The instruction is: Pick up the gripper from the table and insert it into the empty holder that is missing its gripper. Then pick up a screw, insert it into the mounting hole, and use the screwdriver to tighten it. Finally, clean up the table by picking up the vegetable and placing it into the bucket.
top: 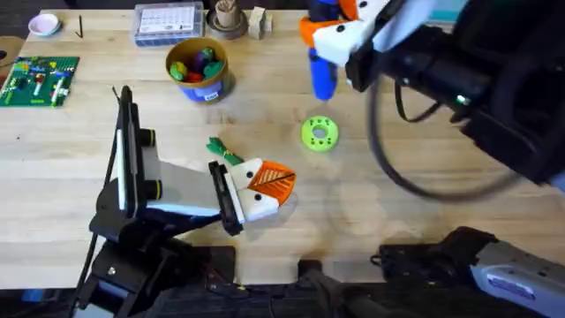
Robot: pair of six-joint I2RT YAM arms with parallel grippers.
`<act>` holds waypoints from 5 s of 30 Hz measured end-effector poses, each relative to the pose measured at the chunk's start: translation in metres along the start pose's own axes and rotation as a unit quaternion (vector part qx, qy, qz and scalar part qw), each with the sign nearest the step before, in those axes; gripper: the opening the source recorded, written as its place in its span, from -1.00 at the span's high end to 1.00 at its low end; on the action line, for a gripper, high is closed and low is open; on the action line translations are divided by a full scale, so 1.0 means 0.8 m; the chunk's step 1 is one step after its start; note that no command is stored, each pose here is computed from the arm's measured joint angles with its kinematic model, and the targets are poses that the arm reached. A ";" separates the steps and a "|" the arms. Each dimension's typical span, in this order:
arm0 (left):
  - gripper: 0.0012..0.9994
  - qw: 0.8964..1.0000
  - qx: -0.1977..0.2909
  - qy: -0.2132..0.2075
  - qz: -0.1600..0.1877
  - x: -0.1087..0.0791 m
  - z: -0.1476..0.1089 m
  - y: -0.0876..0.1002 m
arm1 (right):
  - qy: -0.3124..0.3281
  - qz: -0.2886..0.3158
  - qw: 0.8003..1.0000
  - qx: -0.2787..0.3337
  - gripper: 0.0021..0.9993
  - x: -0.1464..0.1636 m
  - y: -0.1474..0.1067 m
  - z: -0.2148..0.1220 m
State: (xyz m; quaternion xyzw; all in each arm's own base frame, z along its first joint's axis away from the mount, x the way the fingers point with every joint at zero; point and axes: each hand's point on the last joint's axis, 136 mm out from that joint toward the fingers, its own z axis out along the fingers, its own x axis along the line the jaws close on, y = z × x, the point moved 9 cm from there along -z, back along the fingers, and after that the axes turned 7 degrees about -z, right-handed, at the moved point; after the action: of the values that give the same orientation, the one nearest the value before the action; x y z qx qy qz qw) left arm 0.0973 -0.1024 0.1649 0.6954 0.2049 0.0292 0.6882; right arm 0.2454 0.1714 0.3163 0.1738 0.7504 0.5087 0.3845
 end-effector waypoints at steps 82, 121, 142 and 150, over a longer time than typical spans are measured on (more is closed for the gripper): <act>-0.98 1.000 -0.001 0.002 0.000 0.000 0.000 0.000 | -0.129 0.084 0.963 0.222 -0.59 -0.110 -0.058 -0.011; -0.99 0.859 0.052 0.469 -0.197 -0.009 -0.088 0.163 | -0.062 0.127 0.973 0.184 -0.59 -0.096 -0.050 -0.006; -1.00 0.665 0.101 0.577 -0.463 0.063 -0.049 0.114 | -0.062 0.128 0.973 0.184 -0.59 -0.096 -0.050 -0.006; -0.99 0.578 0.182 0.615 -0.505 0.111 -0.015 0.069 | -0.062 0.128 0.973 0.184 -0.59 -0.096 -0.050 -0.006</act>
State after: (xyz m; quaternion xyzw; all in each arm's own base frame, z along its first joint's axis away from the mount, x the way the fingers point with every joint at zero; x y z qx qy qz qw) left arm 0.1884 -0.0607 0.1976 0.4054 0.8981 0.0596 0.1599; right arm 0.2963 0.1016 0.3120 0.3673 0.7775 0.3949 0.3235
